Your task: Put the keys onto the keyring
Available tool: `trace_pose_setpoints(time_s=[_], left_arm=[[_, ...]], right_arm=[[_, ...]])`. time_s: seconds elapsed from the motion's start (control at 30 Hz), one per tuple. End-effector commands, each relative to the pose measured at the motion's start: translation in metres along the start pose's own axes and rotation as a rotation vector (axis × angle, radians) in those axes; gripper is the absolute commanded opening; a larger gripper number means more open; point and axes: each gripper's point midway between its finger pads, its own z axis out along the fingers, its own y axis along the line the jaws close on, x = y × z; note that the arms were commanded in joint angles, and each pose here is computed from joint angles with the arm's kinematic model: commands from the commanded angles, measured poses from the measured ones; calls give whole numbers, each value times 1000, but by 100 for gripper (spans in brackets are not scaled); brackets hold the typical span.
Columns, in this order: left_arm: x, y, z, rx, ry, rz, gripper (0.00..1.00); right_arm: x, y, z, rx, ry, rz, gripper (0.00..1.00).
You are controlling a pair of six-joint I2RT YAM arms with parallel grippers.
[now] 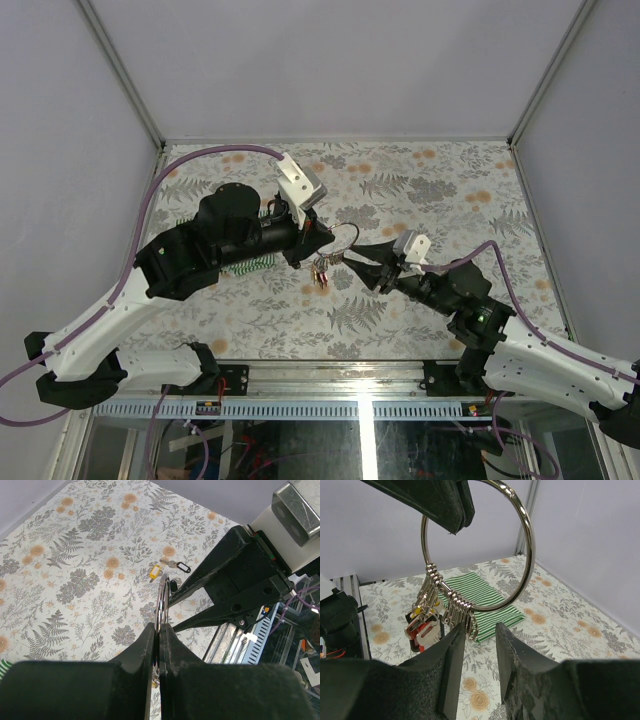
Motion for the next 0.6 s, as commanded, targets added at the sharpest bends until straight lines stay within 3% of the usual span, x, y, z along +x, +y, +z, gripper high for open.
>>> trace_pose_setpoints(time_s=[0.0,0.57], left_arm=[[-33,-6,-8,26,-119,13,0],[-30,-7,-8,33,-116,19,0]], right_arm=[[-28,3,4,-19,-97,3,37],[-25,-5,3,27,-86,0,28]])
